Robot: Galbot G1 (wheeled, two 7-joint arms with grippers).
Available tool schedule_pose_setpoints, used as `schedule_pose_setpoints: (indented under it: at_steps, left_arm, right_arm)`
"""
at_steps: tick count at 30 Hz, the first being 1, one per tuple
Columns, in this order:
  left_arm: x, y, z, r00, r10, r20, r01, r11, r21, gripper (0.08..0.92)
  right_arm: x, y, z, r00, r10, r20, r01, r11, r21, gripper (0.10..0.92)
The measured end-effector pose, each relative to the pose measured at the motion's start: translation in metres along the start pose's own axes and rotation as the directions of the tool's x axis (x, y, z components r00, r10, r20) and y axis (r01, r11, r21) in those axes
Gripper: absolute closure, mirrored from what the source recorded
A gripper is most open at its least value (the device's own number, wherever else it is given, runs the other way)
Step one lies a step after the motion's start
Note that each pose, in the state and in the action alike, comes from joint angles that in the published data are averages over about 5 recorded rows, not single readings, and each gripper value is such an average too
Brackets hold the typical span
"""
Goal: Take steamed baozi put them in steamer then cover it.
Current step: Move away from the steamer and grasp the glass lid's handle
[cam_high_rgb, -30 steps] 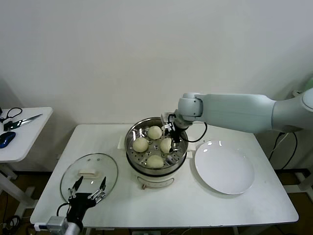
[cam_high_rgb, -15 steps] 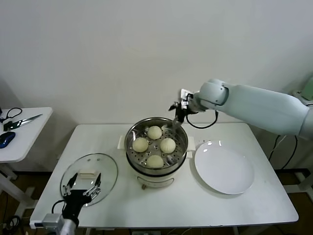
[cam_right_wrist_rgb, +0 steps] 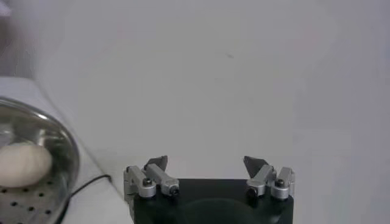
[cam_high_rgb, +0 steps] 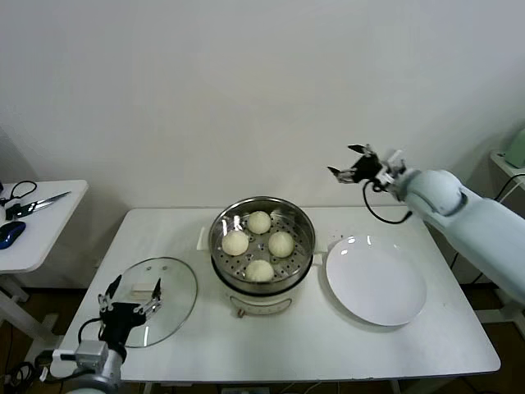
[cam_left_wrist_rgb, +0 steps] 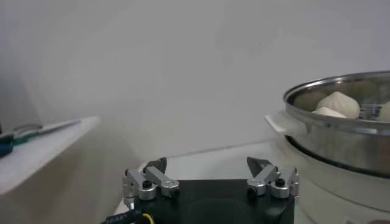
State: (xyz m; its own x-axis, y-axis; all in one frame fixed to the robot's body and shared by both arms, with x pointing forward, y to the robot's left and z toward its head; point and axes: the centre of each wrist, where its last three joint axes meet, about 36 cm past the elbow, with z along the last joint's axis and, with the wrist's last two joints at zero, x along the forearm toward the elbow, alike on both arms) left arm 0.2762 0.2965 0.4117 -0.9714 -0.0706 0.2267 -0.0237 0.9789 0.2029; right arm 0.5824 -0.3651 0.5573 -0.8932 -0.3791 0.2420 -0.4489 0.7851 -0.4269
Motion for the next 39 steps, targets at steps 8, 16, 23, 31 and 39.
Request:
schedule_pose_setpoints:
  at_steps: [8,16,23,31,39]
  left_arm:
    - [-0.013,0.010,0.002,0.9985,-0.026,0.048,0.032,0.994,-0.109,0.177]
    - [-0.018,0.016,0.012,0.9950,-0.048,0.087,0.068,0.967,-0.244,0.177]
    - [-0.019,0.030,0.023,0.9871,-0.084,0.137,0.144,0.840,-0.523,0.177]
    - [-0.021,0.035,0.059,0.9717,-0.132,0.196,0.236,0.519,-0.822,0.177]
    - [-0.025,0.031,0.113,0.9731,-0.132,0.189,0.220,0.283,-0.934,0.177]
  right_arm:
    - [0.061,0.020,0.077,0.986,0.143,0.087,-0.129,0.980,-0.150,0.200]
    - [0.119,0.078,0.162,0.958,0.272,0.089,-0.239,0.932,-0.272,0.200]
    - [0.157,0.145,0.215,0.937,0.346,0.051,-0.309,0.888,-0.341,0.200]
    - [0.182,0.210,0.240,0.911,0.412,0.022,-0.368,0.835,-0.409,0.200]
    - [0.196,0.240,0.250,0.889,0.459,-0.006,-0.415,0.798,-0.436,0.200]
